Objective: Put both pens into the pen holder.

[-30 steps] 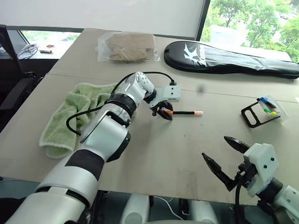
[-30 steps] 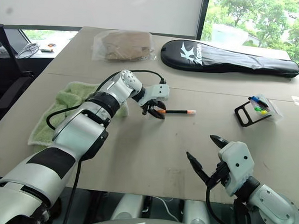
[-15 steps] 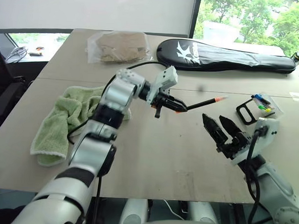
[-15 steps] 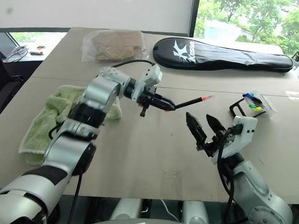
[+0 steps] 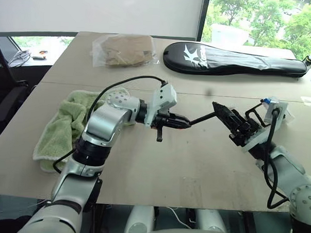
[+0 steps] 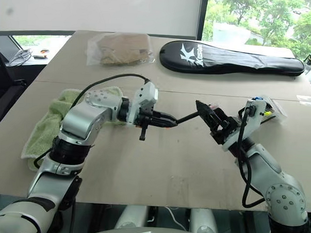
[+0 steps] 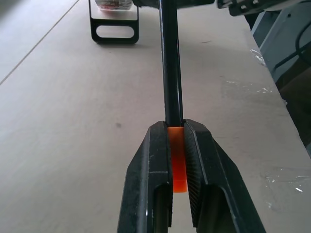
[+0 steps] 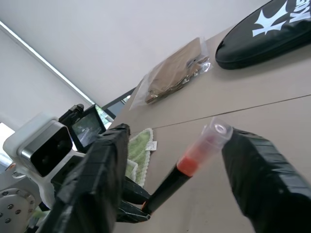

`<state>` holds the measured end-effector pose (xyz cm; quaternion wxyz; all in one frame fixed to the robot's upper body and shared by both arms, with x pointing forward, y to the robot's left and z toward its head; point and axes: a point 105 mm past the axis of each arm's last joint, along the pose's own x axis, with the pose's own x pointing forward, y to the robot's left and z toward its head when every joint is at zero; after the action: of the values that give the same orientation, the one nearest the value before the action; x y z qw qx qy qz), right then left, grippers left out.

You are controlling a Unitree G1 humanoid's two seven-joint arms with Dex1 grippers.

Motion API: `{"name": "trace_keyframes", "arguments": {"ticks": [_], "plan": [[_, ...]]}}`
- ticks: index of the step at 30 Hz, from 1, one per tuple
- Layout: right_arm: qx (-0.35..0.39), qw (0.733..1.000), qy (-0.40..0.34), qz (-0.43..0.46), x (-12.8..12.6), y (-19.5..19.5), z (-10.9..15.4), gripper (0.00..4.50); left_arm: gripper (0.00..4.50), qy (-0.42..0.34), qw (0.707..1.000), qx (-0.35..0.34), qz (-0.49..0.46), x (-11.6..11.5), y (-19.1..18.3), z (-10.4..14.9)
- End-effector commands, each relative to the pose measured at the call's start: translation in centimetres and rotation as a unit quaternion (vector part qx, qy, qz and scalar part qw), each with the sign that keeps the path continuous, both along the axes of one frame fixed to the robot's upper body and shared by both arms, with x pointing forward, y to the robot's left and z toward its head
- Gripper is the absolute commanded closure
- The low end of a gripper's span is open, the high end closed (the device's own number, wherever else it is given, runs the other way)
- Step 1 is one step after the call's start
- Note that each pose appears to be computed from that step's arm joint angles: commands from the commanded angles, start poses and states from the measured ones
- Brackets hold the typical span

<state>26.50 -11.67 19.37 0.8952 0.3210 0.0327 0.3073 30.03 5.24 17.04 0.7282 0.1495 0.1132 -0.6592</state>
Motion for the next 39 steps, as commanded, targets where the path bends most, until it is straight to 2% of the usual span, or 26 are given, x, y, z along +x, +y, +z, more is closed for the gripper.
{"name": "trace_keyframes", "arguments": {"ticks": [1, 3, 4, 9, 11, 14, 16, 18, 21, 23, 26, 32, 39], "plan": [[0.009, 1.0, -0.019, 0.019, -0.4, 0.0, 1.2, 3.1, 4.5, -0.037, 0.999, -0.017, -0.013, -0.6, -0.6, 1.5], [0.008, 1.0, -0.017, 0.024, -0.5, 0.0, 1.3, 4.09, 4.5, -0.042, 0.999, -0.022, -0.017, -0.6, -0.9, 1.5], [0.007, 0.999, -0.016, 0.027, -0.6, 0.0, 1.3, 4.39, 4.5, -0.046, 0.998, -0.026, -0.019, -0.6, -1.0, 1.6], [-0.001, 1.0, -0.021, 0.011, -0.7, -0.6, 1.5, 4.42, 4.5, -0.079, 0.996, -0.042, -0.016, 0.2, -1.4, 2.4], [-0.016, 0.999, -0.042, -0.028, -0.5, -1.8, 2.2, 4.42, 3.57, -0.066, 0.995, -0.067, -0.023, 0.2, -1.3, 3.3], [-0.072, 0.99, -0.064, -0.102, -0.1, -4.3, 2.8, 4.42, 2.22, -0.11, 0.991, -0.079, -0.003, 1.1, -1.4, 4.4], [-0.136, 0.974, -0.091, -0.156, -0.4, -6.3, 3.9, 4.42, 1.25, -0.119, 0.989, -0.087, 0.007, 1.5, -1.5, 4.8], [-0.175, 0.958, -0.116, -0.194, -0.8, -7.6, 5.3, 4.42, 1.2, -0.129, 0.987, -0.091, 0.013, 1.7, -1.5, 4.9], [-0.294, 0.909, -0.168, -0.245, -1.5, -9.3, 7.8, 4.42, 1.2, -0.142, 0.985, -0.094, 0.028, 2.1, -1.9, 4.3], [-0.37, 0.875, -0.186, -0.251, -1.7, -9.7, 8.6, 4.42, 1.2, -0.152, 0.982, -0.11, 0.028, 2.0, -2.4, 4.4], [-0.424, 0.845, -0.197, -0.259, -1.5, -10.2, 9.3, 4.42, 1.2, -0.155, 0.981, -0.117, 0.019, 1.5, -3.1, 4.2], [-0.472, 0.821, -0.184, -0.264, -0.2, -11.1, 8.5, 4.42, 1.2, -0.131, 0.983, -0.128, -0.008, 0.2, -3.6, 4.0], [-0.497, 0.805, -0.167, -0.277, 2.2, -12.5, 6.4, 4.42, 1.2, -0.116, 0.983, -0.144, 0.004, 0.0, -3.5, 4.3]]}}
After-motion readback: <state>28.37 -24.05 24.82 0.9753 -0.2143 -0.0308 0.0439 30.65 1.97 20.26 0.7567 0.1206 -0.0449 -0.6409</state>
